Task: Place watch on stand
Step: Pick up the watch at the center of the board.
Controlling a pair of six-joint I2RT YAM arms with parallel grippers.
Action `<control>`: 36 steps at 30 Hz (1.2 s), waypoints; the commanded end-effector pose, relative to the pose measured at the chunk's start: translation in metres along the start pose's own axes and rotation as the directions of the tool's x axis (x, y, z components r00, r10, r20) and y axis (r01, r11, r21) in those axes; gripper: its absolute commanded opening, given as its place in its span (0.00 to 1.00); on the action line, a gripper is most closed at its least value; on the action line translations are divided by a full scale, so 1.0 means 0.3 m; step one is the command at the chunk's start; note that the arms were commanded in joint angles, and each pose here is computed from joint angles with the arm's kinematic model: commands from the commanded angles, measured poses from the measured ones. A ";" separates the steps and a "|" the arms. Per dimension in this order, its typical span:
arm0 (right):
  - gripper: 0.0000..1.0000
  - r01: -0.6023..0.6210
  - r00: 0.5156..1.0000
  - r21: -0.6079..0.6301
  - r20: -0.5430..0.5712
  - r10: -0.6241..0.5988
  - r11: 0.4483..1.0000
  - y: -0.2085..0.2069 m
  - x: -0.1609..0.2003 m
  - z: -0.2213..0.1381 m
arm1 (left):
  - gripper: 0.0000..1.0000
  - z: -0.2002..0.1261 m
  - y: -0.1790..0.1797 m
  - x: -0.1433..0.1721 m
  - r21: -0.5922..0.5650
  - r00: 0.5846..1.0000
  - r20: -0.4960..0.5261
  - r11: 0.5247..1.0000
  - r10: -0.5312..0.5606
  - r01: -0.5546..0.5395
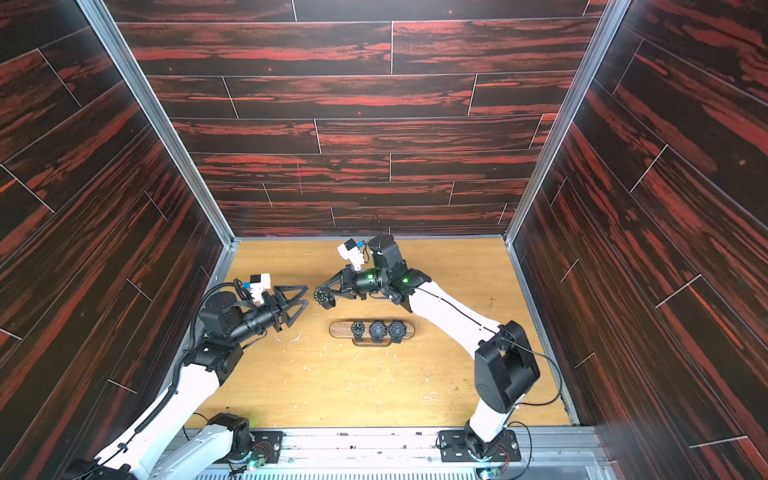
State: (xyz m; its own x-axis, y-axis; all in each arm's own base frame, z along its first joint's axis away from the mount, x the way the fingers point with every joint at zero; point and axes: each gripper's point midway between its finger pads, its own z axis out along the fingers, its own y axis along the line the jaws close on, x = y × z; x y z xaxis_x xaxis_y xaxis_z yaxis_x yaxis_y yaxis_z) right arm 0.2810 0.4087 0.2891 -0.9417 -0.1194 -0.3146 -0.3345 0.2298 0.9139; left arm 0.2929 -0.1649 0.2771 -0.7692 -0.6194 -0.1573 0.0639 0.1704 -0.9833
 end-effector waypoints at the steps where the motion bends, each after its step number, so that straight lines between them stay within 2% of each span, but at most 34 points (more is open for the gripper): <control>1: 0.00 0.017 1.000 -0.062 -0.021 -0.018 0.998 0.063 -0.014 0.017 | 0.66 -0.008 -0.085 0.004 0.106 0.999 -0.010 0.994 0.039 -0.038; 7: 0.00 0.009 1.000 -0.087 -0.029 -0.011 0.996 0.086 -0.025 0.025 | 0.55 -0.011 -0.055 0.024 0.090 0.999 -0.032 0.995 0.037 -0.034; 12: 0.00 -0.004 0.999 -0.094 -0.040 0.001 0.996 0.089 -0.022 0.038 | 0.51 -0.016 -0.016 0.032 0.070 0.999 -0.027 0.997 0.023 -0.021; 23: 0.00 -0.019 0.998 -0.104 -0.060 0.013 0.994 0.089 -0.020 0.064 | 0.36 -0.015 -0.062 0.024 0.105 0.999 -0.026 0.994 0.040 -0.037; 26: 0.00 -0.021 0.998 -0.109 -0.063 0.014 0.994 0.093 -0.020 0.066 | 0.29 -0.011 -0.057 0.023 0.104 0.999 -0.027 0.994 0.038 -0.035; 36: 0.00 -0.040 0.995 -0.099 -0.090 0.031 0.994 0.075 0.000 0.097 | 0.27 0.002 -0.068 0.011 0.113 0.999 -0.029 0.993 0.039 -0.035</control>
State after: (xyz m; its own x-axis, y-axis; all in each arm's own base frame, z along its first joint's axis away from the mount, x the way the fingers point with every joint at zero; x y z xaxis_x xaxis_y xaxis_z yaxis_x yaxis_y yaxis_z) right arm 0.2771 0.4316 0.2968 -0.9548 -0.1689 -0.2448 -0.2725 0.1671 0.9475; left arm 0.2892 -0.1691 0.2817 -0.7830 -0.6020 -0.1567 0.1122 0.1110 -0.9875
